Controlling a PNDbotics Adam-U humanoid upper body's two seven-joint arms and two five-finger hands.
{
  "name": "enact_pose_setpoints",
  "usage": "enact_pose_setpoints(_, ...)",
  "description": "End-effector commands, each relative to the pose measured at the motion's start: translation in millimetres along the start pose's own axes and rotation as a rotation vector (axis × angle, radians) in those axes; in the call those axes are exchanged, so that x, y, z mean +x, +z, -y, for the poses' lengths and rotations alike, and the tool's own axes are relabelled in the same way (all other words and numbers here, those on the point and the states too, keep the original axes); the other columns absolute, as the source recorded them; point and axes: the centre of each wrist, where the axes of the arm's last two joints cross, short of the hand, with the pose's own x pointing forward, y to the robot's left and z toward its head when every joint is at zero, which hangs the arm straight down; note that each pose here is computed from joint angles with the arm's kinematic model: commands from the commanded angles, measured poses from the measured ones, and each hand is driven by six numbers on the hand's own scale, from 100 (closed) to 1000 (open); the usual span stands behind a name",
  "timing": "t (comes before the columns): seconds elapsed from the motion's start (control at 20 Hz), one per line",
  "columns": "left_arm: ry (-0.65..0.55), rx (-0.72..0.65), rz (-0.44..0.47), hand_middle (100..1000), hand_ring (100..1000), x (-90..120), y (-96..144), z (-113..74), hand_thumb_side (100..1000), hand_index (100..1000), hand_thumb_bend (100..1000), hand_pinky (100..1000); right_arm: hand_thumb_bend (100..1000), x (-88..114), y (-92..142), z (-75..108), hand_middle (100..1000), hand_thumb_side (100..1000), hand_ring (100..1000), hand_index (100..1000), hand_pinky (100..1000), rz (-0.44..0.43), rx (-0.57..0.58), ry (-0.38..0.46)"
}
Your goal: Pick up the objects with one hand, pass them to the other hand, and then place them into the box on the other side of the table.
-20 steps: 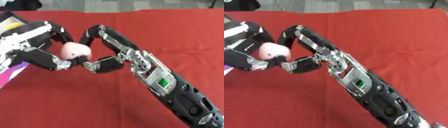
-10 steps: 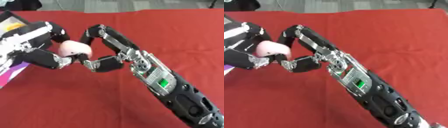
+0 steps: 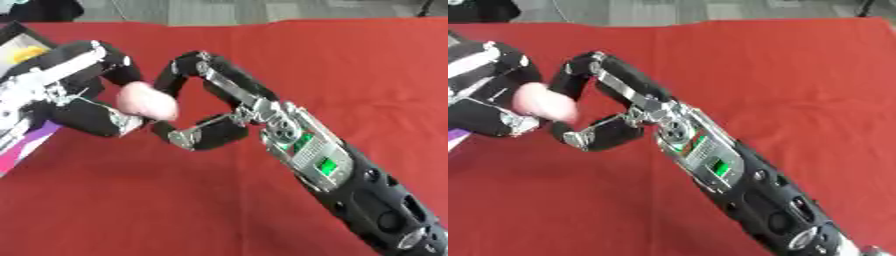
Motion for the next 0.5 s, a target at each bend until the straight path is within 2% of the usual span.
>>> enact_pose_setpoints(0.05,-0.027,0.044,0.000,466,583,2.2,2.6,-9.0,102,445,363,781,679,6.9,-2.3,4.6,680,204,680,777,895,0.042,0.026,0.034)
enact_pose_setpoints(0.25,-0.027,0.050,-0.002,451,566,2.1,2.8,-9.0,100,433,377,773,709,6.9,-2.0,5.9,740,391,734,850,927,0.059,0.035,0.056)
enact_pose_setpoints(0.5,-0.023,0.049,-0.009,436,552,1.0,3.4,-8.6,100,422,386,767,701,6.4,-1.7,5.7,759,435,748,871,932,0.055,0.026,0.073)
